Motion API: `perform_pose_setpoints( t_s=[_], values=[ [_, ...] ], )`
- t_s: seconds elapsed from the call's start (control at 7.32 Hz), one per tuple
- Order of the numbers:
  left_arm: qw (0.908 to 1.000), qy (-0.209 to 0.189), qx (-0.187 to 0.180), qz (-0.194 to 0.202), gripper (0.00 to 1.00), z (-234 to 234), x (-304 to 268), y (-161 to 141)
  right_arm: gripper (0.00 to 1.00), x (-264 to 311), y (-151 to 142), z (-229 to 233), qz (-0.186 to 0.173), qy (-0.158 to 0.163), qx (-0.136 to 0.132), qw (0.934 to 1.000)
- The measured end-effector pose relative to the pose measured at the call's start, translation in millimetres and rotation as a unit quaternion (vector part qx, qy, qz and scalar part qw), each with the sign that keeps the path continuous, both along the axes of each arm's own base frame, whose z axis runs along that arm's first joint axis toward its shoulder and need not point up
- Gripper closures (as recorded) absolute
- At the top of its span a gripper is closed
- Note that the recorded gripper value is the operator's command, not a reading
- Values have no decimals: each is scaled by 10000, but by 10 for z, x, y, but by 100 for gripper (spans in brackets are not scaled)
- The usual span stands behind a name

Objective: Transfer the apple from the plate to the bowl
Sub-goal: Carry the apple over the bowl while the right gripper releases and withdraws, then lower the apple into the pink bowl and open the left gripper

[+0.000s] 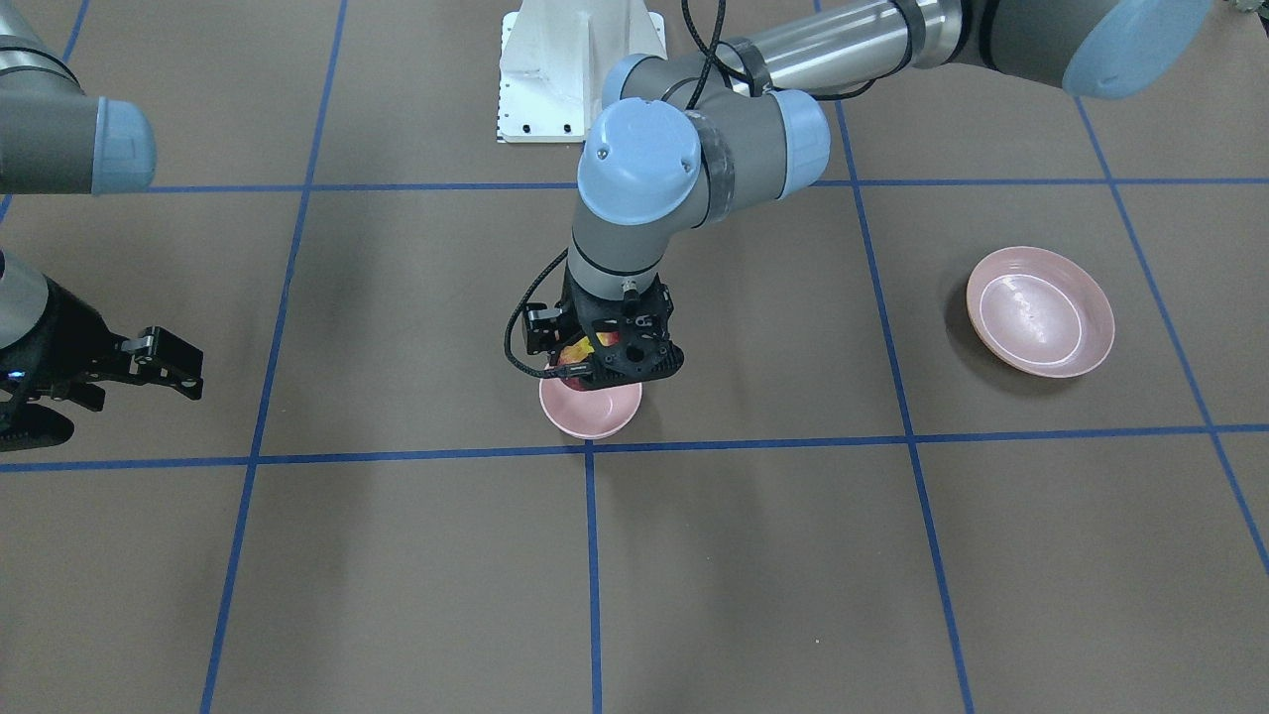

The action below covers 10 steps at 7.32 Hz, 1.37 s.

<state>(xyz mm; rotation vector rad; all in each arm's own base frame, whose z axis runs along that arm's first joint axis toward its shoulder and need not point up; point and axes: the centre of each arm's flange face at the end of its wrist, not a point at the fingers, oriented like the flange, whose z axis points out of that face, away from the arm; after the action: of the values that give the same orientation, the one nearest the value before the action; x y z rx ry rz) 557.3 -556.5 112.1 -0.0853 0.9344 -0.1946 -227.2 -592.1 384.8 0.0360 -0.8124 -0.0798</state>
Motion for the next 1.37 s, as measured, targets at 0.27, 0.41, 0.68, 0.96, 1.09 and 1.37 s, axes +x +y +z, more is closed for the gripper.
perform_pose_setpoints(
  t_s=[0.27,0.41,0.68,0.96,1.09,1.37],
  values=[
    [9999,-134,13,1,100,138,183,25,0,84,4,61,-72,-13,79,9999],
    [9998,-173,15,25,100,180,251,52,0,116,3,72,-75,-15,99,9999],
    [9998,-165,57,48,100,298,389,43,0,150,9,71,-73,-20,126,9999],
    [9998,-150,78,49,94,407,478,-5,0,158,12,75,-84,-21,143,9999],
    [9998,-163,65,49,25,442,502,-17,0,159,12,74,-86,-21,147,9999],
    [9999,-145,53,35,1,436,503,-13,0,170,3,59,-78,-27,159,9998]
  ],
)
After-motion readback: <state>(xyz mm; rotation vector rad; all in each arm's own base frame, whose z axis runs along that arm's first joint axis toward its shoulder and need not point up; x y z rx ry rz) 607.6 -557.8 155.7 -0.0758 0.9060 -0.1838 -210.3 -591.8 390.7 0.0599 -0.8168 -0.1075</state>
